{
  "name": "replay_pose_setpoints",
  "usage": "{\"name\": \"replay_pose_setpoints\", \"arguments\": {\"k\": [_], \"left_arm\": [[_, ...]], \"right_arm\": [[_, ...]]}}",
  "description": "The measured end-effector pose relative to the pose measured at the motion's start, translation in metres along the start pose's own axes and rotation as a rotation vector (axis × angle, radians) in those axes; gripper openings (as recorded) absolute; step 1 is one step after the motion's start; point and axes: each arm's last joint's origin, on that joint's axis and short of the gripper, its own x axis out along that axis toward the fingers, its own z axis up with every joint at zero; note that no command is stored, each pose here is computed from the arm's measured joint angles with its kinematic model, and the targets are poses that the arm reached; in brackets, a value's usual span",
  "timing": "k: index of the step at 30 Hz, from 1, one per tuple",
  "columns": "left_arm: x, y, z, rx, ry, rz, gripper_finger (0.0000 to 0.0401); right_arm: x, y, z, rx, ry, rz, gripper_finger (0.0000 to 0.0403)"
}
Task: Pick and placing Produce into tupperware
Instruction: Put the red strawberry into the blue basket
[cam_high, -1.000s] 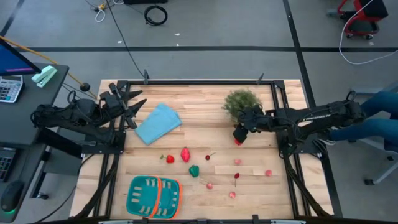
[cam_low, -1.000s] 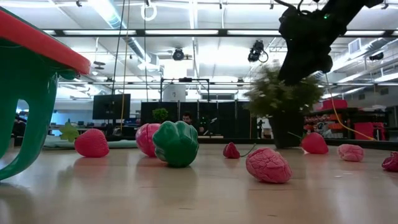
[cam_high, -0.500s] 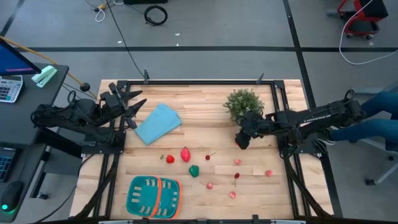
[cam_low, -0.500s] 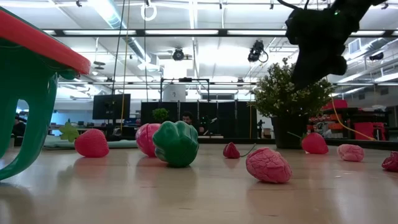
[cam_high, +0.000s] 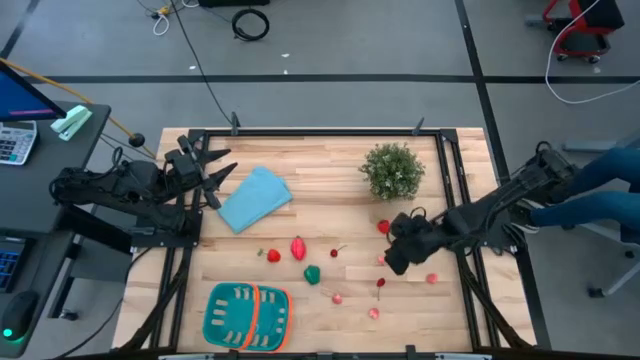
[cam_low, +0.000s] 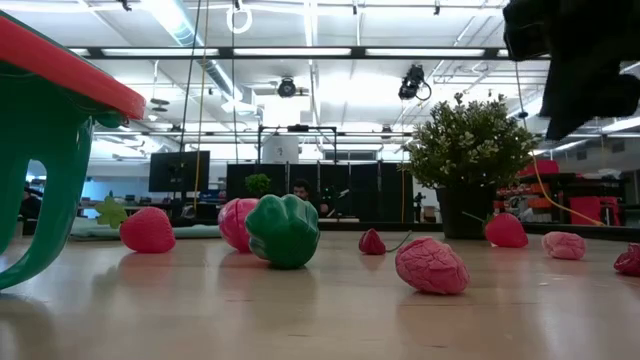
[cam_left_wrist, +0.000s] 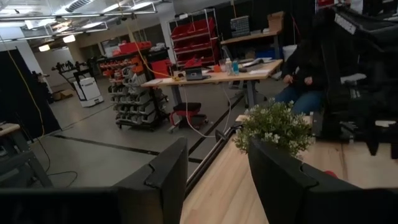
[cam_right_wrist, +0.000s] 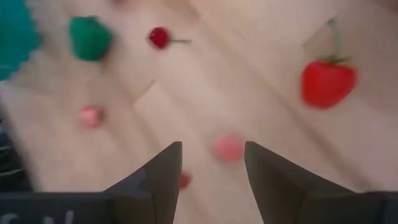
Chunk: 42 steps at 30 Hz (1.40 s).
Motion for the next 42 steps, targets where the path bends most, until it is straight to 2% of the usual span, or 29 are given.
{"name": "replay_pose_setpoints", "arguments": {"k": [7, 11, 24, 34, 42], "left_arm": [[0.000, 0.000, 0.000, -0.040, 0.000, 0.000, 0.0175], [0.000, 0.000, 0.000, -0.039, -0.001, 0.000, 0.0173], [0.000, 0.000, 0.000, -0.038, -0.001, 0.000, 0.0175], [0.000, 0.000, 0.000, -0.037, -0.001, 0.000, 0.0176], [0.000, 0.000, -0.001, -0.031, 0.006, -0.001, 0.0174]], "right_arm": [[0.047, -0.002, -0.007, -0.094, -0.067, -0.261, 0.0183], [0.063, -0.008, -0.001, -0.110, -0.081, -0.349, 0.0183], [0.066, -0.024, 0.030, -0.157, -0.158, -0.442, 0.0183], [0.075, -0.038, 0.053, -0.144, -0.135, -0.475, 0.0183], [0.082, -0.040, 0.055, -0.122, -0.098, -0.453, 0.0183]]}}
